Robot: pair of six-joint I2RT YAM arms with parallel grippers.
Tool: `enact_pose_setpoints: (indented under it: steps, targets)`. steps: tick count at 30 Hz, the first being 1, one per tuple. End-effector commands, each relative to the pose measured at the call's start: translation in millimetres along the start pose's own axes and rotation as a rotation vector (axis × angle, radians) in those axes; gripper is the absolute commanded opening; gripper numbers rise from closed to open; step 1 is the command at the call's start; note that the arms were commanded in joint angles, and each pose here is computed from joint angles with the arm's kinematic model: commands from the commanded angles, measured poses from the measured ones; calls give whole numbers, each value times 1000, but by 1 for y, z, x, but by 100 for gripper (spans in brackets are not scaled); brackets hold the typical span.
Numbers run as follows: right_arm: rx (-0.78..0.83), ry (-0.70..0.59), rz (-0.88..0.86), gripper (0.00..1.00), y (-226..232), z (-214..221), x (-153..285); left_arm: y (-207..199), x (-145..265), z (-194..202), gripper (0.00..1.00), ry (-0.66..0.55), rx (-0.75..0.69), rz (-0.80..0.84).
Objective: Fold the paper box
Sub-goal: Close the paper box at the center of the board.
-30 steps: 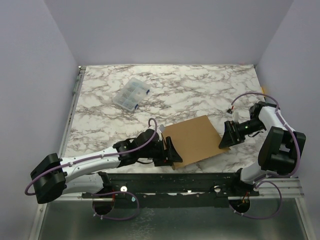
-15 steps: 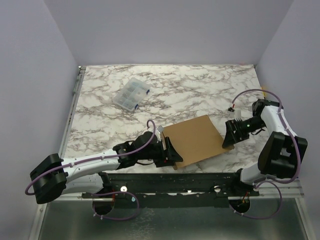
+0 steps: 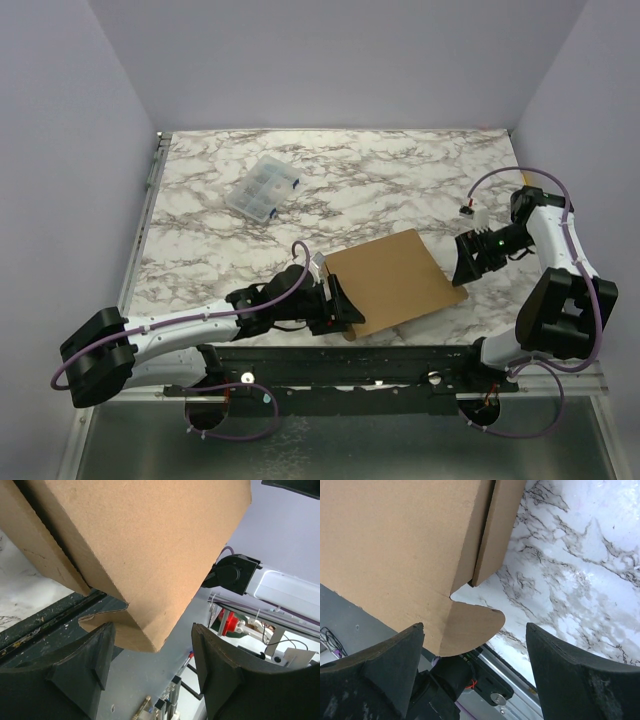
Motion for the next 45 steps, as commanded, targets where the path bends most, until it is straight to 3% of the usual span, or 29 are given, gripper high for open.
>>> enact_pose_setpoints:
  steps: [1,19,34,45]
  targets:
    - [14,11,-14,85,8,7,6,-7,-2,-4,68,-23,4,29]
    - [-113,52,-222,72,33,27,-20,-12,-6,-5,68,-28,13,51]
    - [-132,15,-205,64,27,24,-29,-8,-7,-7,66,-66,19,52]
    - [-102,4,-164,64,21,26,-32,-7,-9,-5,66,-86,4,55]
Point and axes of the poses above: each gripper's point midway between its finger pads, its own x axis back along the fingers, its own y axis along the line the jaws close on, z = x × y, the point moved 2 cm from there along x, back along the fingers, and after that the axes turned 11 degrees about -x, right-handed, at the moved point
